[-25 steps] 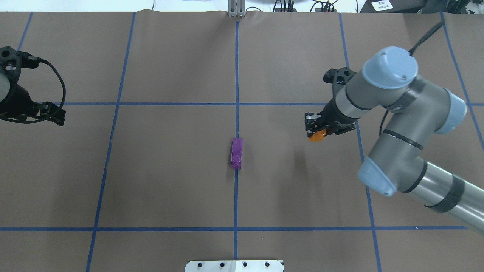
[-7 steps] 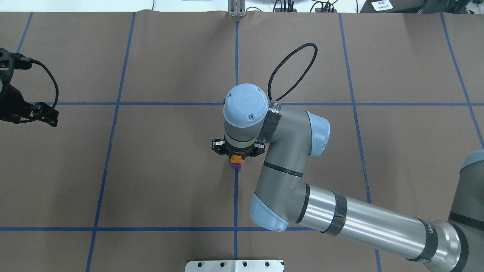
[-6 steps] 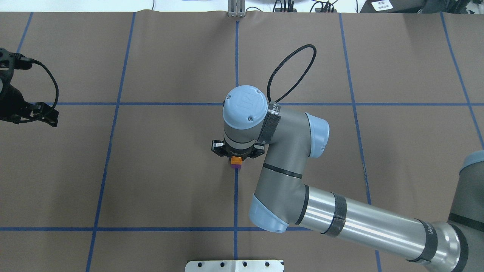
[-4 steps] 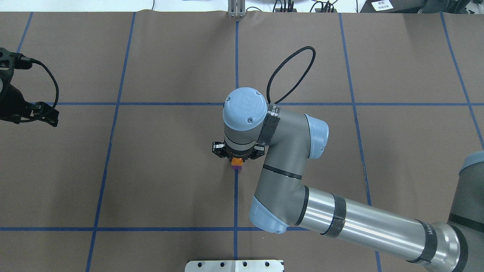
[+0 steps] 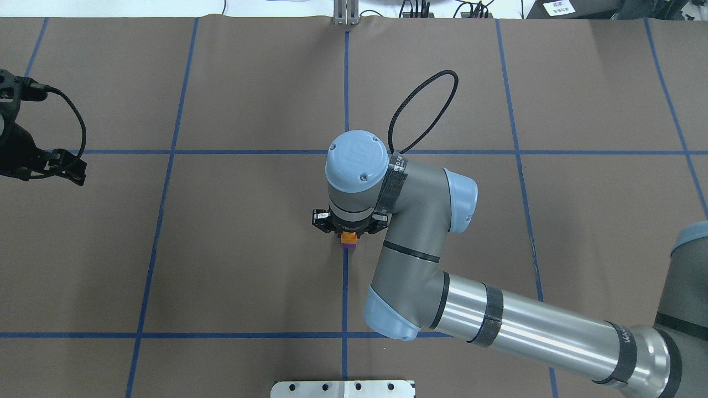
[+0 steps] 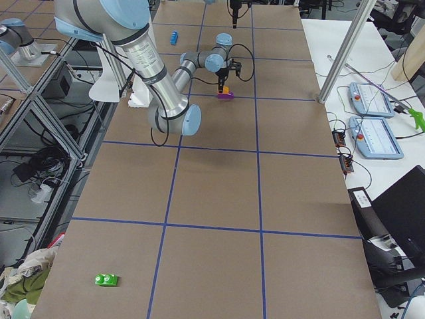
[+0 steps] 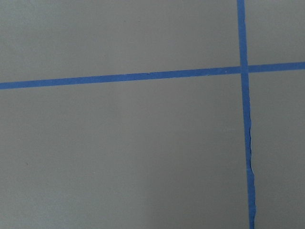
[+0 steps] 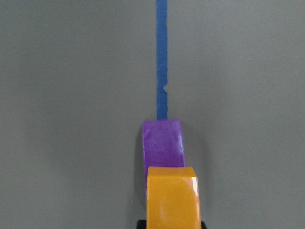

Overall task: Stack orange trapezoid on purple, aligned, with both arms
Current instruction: 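Lower the orange block onto the purple block, aligning their lengths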

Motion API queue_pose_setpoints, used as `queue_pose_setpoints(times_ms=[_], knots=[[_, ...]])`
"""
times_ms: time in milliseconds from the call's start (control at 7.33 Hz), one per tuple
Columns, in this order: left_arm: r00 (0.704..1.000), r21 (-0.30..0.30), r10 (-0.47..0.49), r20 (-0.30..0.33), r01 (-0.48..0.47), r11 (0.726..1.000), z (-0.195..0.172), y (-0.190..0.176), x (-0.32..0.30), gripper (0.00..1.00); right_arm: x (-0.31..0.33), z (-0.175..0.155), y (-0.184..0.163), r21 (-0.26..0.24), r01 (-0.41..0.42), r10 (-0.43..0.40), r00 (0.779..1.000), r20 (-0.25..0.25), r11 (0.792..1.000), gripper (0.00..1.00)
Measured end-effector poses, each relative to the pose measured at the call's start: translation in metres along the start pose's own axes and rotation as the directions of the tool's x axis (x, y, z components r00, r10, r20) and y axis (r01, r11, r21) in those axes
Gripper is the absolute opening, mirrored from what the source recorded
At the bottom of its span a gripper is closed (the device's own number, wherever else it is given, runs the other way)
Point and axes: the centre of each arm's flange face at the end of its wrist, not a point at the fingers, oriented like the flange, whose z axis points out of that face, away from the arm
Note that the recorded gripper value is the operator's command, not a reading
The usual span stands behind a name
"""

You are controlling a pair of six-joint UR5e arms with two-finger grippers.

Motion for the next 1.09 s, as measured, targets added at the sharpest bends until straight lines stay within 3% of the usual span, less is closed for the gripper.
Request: queue_pose_setpoints(times_ms=[955,1091], knots=[[1.0,-0.01,0.002,-0.019,-0.003,1.0,-0.0022,0.0012,0.0034,1.0,-0.0021,0.0027,0.0032,0.022,0.012,-0.012,1.0,-0.009,1.0,0.0],[1.0,-0.01,0.002,-0.021,-0.002,1.0,-0.0024,0.0012,0.0037,1.0,-0.0025,0.0028,0.0039,0.022,0.013,-0.013,1.0,-0.009,1.0,0.24]])
